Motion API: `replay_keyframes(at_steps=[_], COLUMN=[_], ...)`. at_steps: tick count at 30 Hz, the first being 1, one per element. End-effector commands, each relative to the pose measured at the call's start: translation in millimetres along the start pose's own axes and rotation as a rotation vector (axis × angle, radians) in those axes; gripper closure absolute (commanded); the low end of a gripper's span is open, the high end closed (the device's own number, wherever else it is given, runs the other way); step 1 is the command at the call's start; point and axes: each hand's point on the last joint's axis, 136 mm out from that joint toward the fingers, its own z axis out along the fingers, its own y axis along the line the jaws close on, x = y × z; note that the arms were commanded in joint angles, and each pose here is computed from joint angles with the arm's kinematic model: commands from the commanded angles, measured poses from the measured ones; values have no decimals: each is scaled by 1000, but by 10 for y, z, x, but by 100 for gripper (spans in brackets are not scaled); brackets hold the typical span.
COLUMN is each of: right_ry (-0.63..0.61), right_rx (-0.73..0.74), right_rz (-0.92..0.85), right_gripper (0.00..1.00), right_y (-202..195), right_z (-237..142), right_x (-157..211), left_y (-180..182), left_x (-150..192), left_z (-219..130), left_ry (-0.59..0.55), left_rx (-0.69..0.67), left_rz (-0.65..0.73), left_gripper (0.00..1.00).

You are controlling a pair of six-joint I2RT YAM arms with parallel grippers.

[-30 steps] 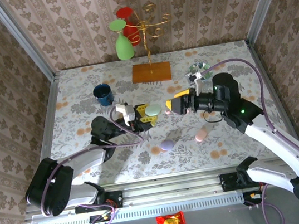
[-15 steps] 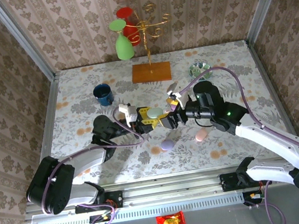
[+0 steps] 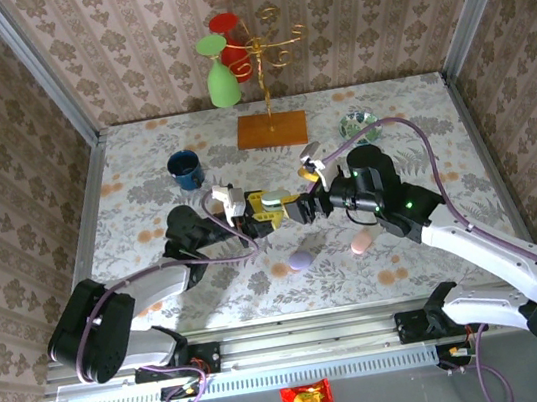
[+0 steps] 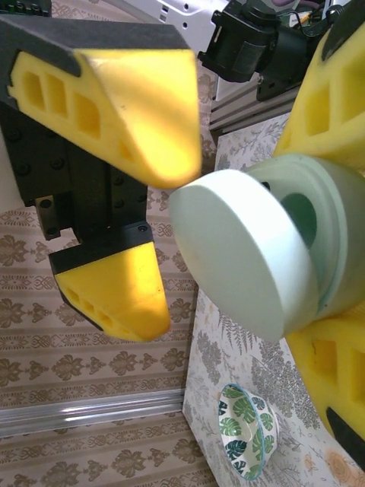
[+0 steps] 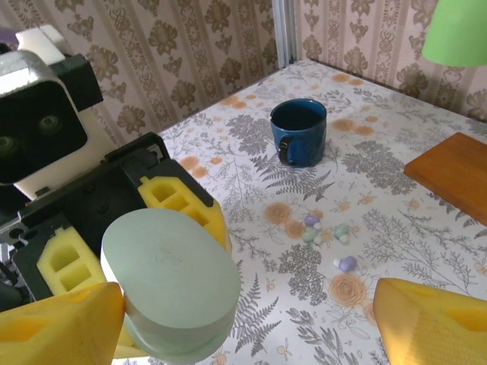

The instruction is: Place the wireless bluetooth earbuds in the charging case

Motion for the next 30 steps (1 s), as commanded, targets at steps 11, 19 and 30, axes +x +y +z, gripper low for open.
replay_keyframes(at_steps=[11,19,30], right_ry=[-38,-52,-112], right_rx=[86,-22,3], right_rz=[93,96,208], right_gripper=[16,16,16], right_y=[-298,-97,-133], right_z=[161,110,-10], right_x=[-178,-248,-316], left_y=[-185,-77,260], left_x=[-130,-126,-148], left_z=[-35,-71,-221], left_ry=[-28,-32,-42], left_rx=[62,6,-138], left_rz=[69,58,79], left_gripper=[63,63,62])
